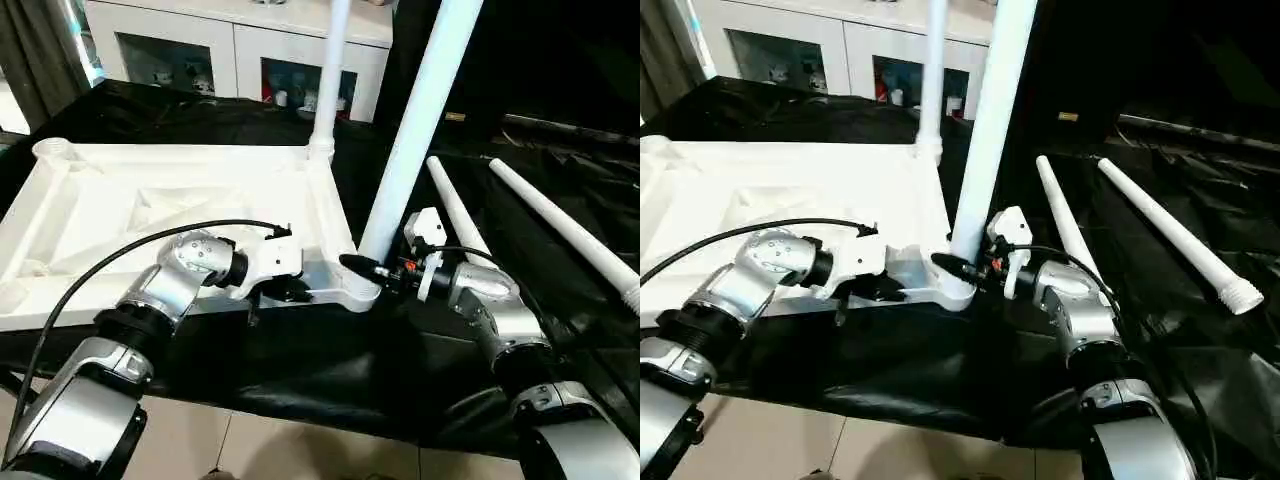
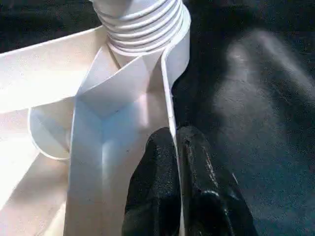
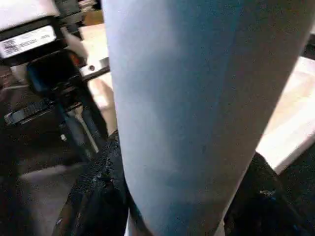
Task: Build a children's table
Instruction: Insert table leg to table base
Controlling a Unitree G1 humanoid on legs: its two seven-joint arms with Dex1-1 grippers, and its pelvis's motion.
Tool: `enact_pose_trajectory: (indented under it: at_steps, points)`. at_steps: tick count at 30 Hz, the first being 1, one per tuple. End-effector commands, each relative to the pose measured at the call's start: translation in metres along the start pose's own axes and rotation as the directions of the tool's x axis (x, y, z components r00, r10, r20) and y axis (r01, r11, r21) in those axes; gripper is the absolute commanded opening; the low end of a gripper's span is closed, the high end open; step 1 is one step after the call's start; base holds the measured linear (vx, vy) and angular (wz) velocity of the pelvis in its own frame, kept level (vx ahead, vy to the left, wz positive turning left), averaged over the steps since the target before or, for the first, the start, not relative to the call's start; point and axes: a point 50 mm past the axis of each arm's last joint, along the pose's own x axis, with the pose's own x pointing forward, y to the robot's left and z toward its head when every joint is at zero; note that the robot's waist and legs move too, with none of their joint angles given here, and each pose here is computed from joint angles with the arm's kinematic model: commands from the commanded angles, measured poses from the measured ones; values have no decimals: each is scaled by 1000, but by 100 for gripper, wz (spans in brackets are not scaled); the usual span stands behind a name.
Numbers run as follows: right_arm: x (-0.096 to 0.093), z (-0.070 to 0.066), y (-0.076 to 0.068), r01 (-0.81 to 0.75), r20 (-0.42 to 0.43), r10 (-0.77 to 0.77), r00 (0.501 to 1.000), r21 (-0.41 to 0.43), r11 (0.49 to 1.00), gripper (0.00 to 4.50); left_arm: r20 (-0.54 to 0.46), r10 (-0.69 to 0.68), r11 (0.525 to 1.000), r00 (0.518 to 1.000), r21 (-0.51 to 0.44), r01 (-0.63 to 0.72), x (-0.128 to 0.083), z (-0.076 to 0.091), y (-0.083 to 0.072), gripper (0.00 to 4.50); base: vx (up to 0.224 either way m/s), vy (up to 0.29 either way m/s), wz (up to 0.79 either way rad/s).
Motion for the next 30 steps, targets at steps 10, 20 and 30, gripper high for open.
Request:
enact_pose_trajectory:
  at_steps: [10, 20, 30]
  points:
    - [-12, -53, 12, 18, -211, 5, 978, 107, 994, 189, -54, -73, 997, 996, -2, 73, 11, -4, -6, 0, 0, 0, 0]
    - [5, -52, -9, 465, -192, -439, 878, 123, 877, 189, -62, 263, 941, 963, -203, -270, 21, 2, 23, 0, -58, 19, -5]
    - [47, -67, 7, 757, -359, -685, 634, 111, 644, 189, -187, 421, 835, 887, -301, -460, 37, 7, 32, 0, 25, -8, -7]
